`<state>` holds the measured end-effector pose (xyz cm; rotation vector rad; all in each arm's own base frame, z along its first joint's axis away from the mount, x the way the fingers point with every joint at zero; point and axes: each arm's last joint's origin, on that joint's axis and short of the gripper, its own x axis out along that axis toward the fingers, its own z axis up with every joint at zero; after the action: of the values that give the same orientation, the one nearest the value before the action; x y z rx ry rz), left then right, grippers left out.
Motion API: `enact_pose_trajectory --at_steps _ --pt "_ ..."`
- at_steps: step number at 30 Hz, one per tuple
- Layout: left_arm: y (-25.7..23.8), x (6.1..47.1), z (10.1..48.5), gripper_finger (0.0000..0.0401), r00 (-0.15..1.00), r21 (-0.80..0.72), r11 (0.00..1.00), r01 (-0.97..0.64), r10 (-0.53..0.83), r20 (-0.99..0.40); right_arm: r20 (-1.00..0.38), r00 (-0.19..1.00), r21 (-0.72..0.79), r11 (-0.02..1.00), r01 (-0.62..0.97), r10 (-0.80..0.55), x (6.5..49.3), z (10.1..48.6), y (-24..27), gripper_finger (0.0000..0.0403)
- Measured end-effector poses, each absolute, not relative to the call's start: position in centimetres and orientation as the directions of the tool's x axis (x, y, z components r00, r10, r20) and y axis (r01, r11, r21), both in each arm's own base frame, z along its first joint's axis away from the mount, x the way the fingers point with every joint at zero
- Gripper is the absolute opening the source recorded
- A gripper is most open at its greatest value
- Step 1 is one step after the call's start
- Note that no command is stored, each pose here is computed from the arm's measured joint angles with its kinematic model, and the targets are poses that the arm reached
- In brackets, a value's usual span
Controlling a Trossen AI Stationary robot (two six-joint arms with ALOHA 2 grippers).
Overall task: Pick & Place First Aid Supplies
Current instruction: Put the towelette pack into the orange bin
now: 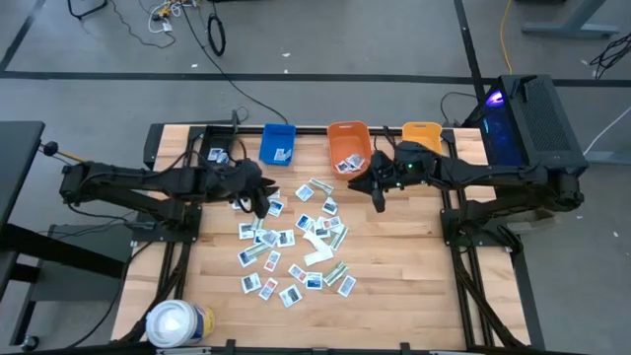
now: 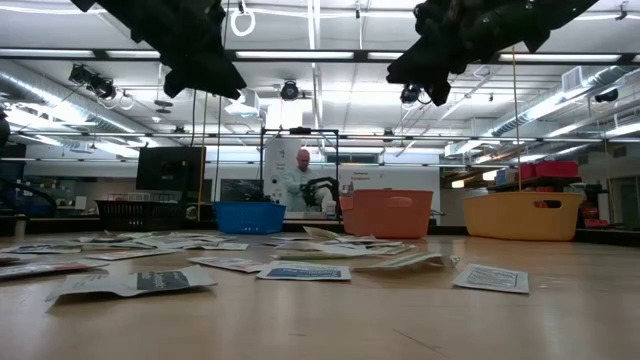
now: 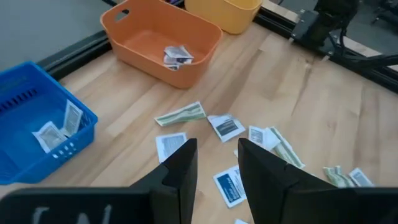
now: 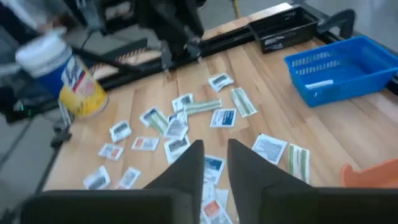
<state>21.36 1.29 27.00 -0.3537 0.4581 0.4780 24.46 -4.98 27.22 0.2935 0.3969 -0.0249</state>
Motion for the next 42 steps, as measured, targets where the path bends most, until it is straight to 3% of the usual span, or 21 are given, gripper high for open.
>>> enact_pose_trajectory --at_steps 9,14,20,31,42 --pt "0.7 21.3 26.9 0.0119 0.792 -0.231 0.834 -0.501 0.334 -0.511 -0.475 0.875 0.083 0.995 -0.061 0.093 26.4 24.7 -3.7 0.0164" --pt "0.7 21.3 26.9 0.0119 0.792 -0.231 0.834 -0.502 0.335 -0.511 -0.542 0.84 -0.162 0.978 -0.129 0.021 27.2 23.2 -3.2 0.0176" --pt "0.7 21.3 26.8 0.0119 0.789 -0.263 0.813 -0.519 0.338 -0.513 -0.61 0.789 -0.43 0.867 -0.253 -0.073 28.0 21.3 -3.1 0.0172" --pt "0.7 21.2 26.8 0.0119 0.786 -0.283 0.798 -0.532 0.342 -0.515 -0.728 0.68 -0.556 0.65 -0.518 -0.081 29.3 17.2 -3.3 0.0169" --pt "0.7 21.2 26.7 0.0119 0.775 -0.269 0.795 -0.544 0.352 -0.525 -0.752 0.652 -0.576 0.574 -0.582 -0.093 30.5 14.5 -3.5 0.0169"
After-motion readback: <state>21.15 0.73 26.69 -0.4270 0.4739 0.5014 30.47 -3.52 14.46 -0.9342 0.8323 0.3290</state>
